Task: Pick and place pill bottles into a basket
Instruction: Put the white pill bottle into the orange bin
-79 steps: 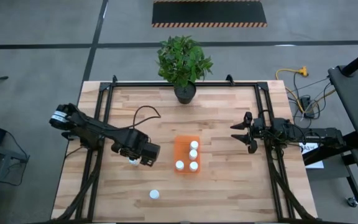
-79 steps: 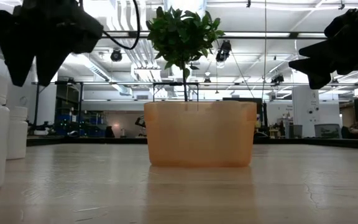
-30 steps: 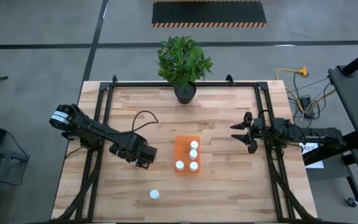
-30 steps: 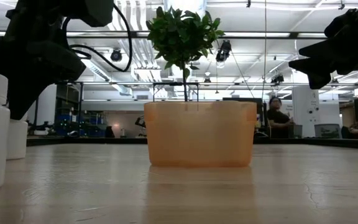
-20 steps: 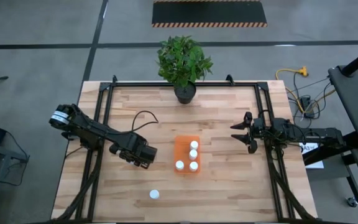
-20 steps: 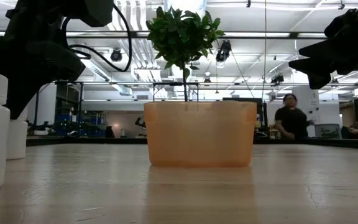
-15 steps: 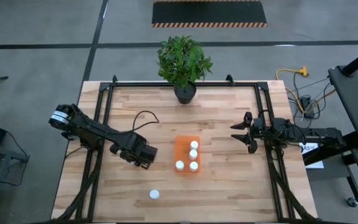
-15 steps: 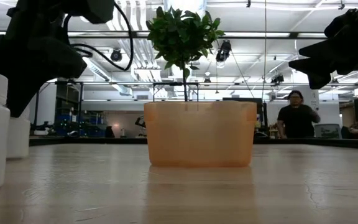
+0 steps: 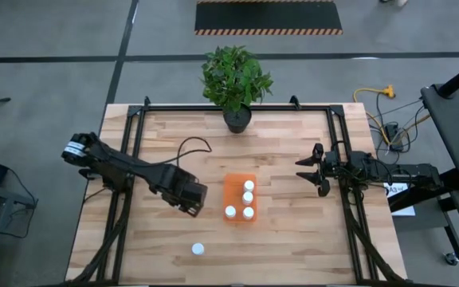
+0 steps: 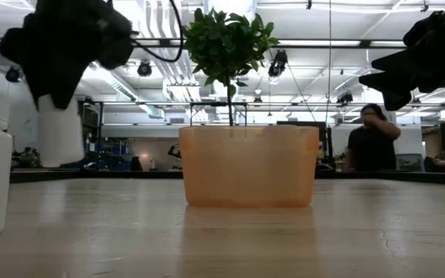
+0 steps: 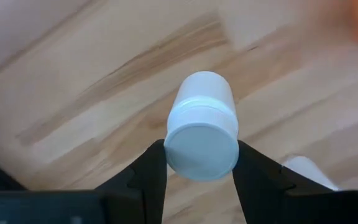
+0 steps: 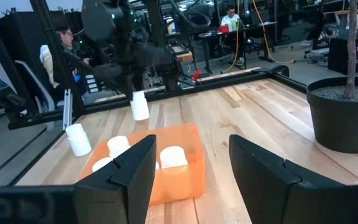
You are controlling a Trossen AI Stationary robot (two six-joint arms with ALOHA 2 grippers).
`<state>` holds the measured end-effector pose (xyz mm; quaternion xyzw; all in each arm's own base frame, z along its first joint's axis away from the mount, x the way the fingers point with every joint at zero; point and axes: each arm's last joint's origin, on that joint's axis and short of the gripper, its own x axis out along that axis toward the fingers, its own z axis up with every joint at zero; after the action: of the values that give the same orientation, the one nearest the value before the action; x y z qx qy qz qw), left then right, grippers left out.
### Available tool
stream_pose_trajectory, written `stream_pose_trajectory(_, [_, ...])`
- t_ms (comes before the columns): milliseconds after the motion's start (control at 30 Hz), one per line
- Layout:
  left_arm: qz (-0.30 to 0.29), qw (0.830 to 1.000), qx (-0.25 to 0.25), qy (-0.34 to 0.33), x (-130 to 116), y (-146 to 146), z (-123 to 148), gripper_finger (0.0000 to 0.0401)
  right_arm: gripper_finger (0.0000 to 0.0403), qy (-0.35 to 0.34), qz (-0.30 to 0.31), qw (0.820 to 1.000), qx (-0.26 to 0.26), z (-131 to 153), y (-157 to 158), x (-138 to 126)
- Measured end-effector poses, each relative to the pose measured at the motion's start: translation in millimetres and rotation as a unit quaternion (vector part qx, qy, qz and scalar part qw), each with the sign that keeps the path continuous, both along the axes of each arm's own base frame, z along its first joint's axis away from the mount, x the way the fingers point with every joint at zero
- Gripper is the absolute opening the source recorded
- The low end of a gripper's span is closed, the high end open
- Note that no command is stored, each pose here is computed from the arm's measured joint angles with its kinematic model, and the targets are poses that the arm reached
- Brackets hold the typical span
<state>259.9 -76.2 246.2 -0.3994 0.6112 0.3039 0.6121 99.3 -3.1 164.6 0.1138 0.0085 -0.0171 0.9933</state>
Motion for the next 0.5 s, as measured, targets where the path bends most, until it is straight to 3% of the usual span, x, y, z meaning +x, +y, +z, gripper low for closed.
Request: stream_pose_trajectory(500, [-0.054,0.993,0.022,-0.107,24.4,26.8,51.4,0.0137,0.0192,0.0,0.0,1.0,0.0,0.0,0.0,0.0])
